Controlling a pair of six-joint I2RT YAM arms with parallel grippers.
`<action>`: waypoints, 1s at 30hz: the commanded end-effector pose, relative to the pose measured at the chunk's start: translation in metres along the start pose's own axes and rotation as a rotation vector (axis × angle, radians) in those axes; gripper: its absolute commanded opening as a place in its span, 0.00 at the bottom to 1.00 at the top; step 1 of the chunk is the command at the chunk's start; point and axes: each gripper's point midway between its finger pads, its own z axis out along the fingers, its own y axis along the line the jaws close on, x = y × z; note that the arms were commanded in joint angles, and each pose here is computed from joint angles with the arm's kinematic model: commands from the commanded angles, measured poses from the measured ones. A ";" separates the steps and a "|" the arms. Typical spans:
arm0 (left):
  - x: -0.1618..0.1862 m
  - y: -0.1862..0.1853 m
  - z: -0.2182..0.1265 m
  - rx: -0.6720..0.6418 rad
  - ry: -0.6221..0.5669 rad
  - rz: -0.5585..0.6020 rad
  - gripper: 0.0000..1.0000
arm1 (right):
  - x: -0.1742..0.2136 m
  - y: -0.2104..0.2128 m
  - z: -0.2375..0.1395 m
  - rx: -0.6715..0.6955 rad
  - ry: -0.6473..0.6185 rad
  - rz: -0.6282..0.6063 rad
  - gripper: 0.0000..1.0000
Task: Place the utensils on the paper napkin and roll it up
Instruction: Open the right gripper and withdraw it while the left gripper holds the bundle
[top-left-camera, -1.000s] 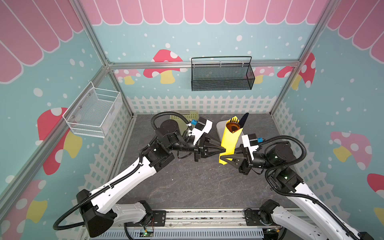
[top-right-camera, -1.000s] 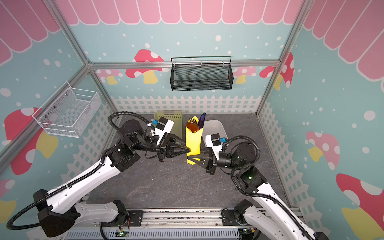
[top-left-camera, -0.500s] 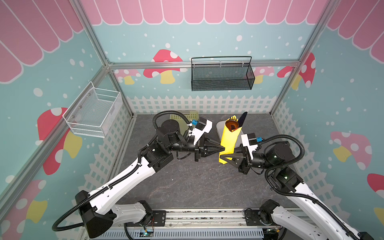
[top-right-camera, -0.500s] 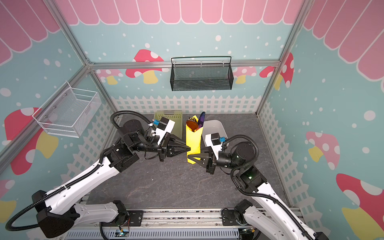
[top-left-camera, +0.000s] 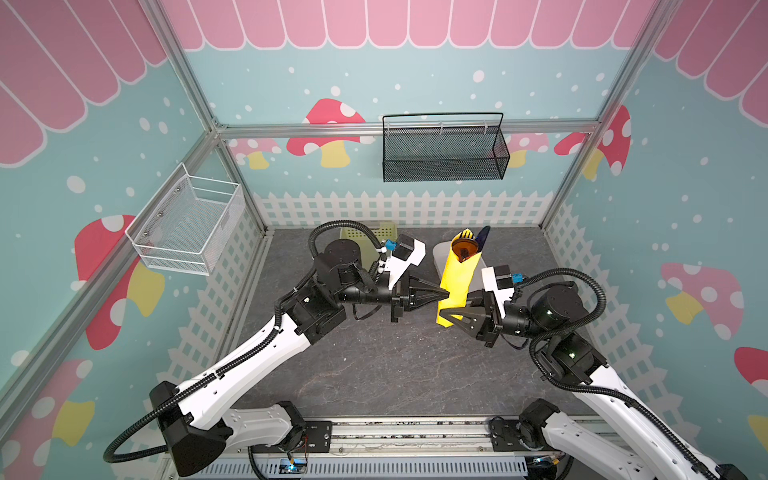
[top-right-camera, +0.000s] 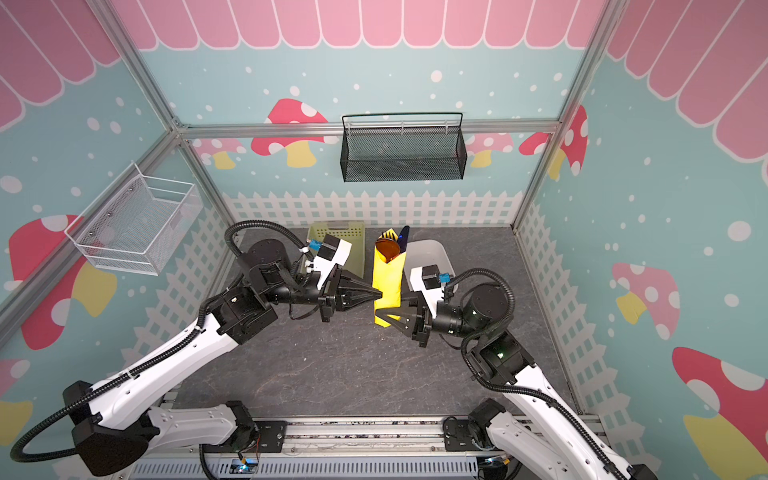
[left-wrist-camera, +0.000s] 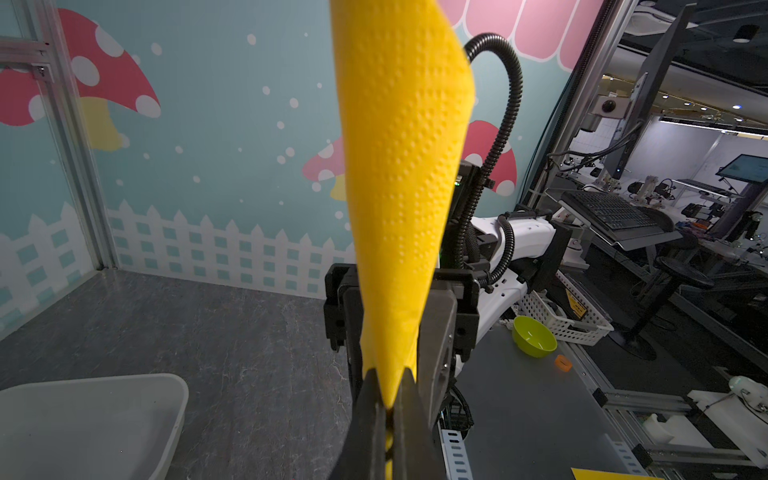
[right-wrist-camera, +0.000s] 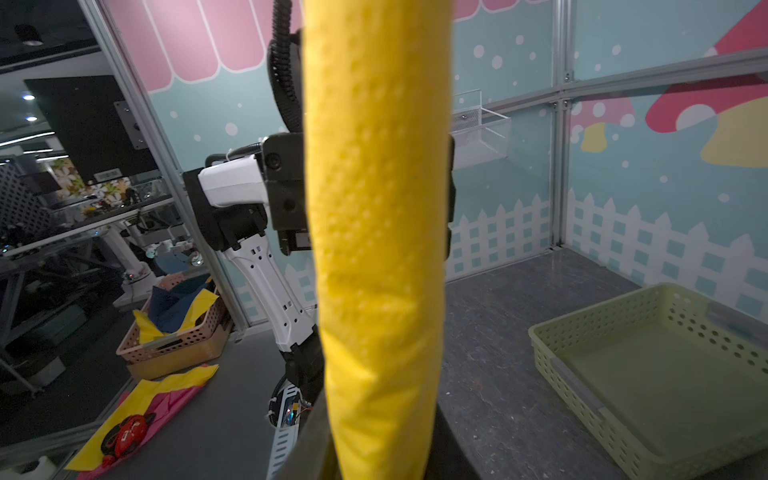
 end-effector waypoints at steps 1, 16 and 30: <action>-0.021 -0.002 -0.010 -0.036 -0.043 0.074 0.00 | -0.017 0.006 -0.004 0.003 -0.044 -0.066 0.34; -0.024 0.020 -0.019 -0.072 -0.066 0.049 0.00 | -0.014 -0.007 -0.005 0.090 -0.018 -0.083 0.41; -0.007 0.107 -0.075 -0.344 0.020 -0.040 0.00 | -0.016 -0.035 -0.026 0.337 0.001 -0.115 0.39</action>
